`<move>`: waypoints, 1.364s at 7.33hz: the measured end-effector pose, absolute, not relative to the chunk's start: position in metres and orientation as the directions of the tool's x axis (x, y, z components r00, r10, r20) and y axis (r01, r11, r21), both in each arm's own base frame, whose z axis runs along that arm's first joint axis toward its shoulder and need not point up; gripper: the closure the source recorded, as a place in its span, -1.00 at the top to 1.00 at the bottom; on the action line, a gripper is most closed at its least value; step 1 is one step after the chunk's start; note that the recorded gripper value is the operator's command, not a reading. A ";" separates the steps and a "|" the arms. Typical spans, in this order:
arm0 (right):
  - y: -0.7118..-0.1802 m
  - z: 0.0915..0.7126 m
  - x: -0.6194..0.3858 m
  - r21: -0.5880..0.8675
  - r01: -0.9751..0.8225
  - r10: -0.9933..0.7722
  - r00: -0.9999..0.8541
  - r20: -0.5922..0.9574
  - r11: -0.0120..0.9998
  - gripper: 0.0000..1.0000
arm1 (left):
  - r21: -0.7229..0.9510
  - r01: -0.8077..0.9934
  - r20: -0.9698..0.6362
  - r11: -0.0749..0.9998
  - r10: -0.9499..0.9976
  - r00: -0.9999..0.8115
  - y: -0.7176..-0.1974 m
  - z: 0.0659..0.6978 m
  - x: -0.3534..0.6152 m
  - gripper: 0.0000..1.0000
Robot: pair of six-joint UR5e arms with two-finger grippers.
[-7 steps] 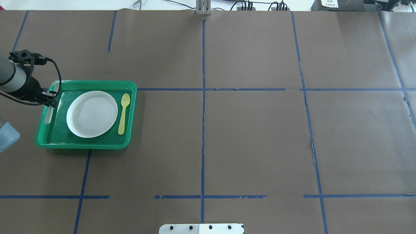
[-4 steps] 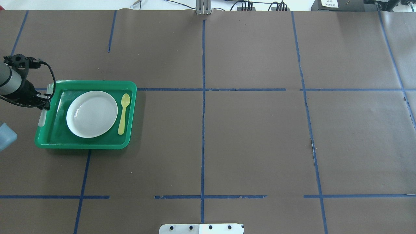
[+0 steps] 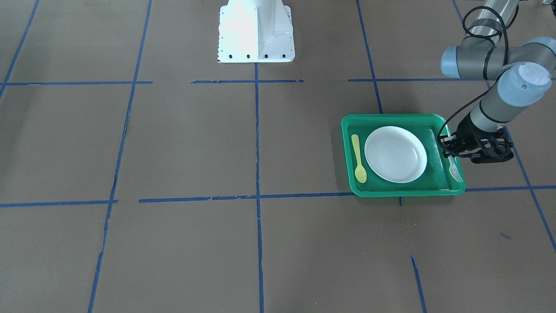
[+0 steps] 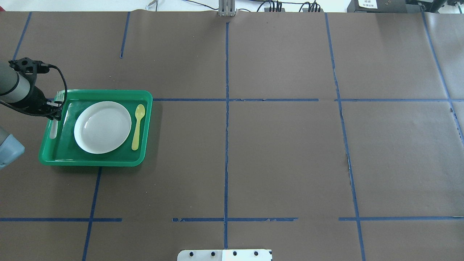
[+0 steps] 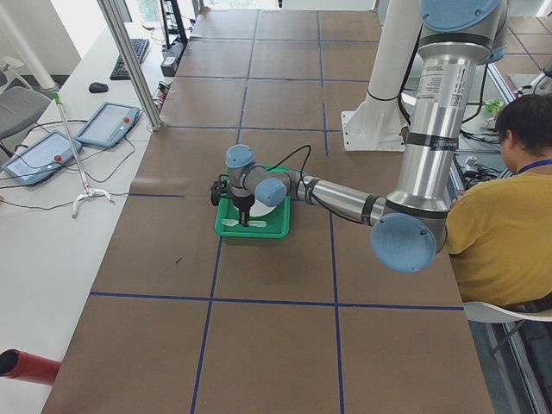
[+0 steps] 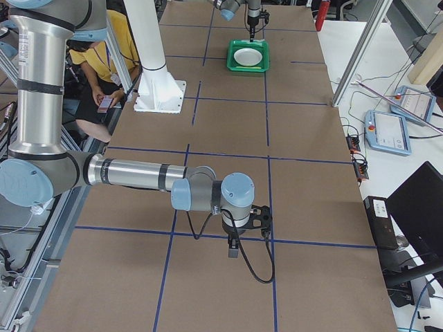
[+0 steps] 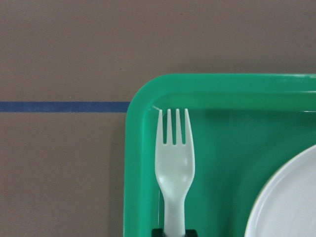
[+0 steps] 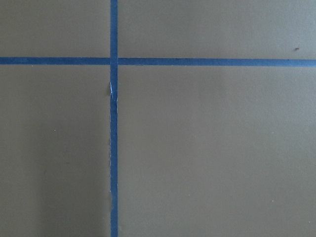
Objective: Place fork
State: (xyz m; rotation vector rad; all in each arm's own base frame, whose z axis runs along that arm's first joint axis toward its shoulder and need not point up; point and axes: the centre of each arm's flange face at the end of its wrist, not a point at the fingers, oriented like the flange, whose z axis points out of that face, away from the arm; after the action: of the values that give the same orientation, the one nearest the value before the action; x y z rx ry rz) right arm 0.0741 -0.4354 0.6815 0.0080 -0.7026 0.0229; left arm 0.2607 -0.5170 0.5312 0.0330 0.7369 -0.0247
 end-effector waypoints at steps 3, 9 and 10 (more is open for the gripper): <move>-0.435 0.682 0.074 0.000 -0.024 0.018 0.763 0.646 1.000 1.00 | 0.007 0.006 -0.665 1.000 0.000 0.746 -0.511 0.540 0.276 -1.00; -0.435 0.682 0.074 0.000 -0.024 0.018 0.763 0.646 1.000 1.00 | 0.022 -0.027 -0.668 0.999 0.035 0.744 -0.506 0.536 0.288 1.00; -0.435 0.682 0.074 0.000 -0.024 0.018 0.763 0.646 1.000 1.00 | 0.029 -0.027 -0.670 0.999 0.039 0.741 -0.505 0.532 0.286 1.00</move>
State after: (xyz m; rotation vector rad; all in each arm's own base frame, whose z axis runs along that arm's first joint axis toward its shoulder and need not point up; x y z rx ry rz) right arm 0.0741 -0.4354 0.6815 0.0080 -0.7024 0.0229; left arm 0.2859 -0.5050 0.5317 0.0180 0.7351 0.0362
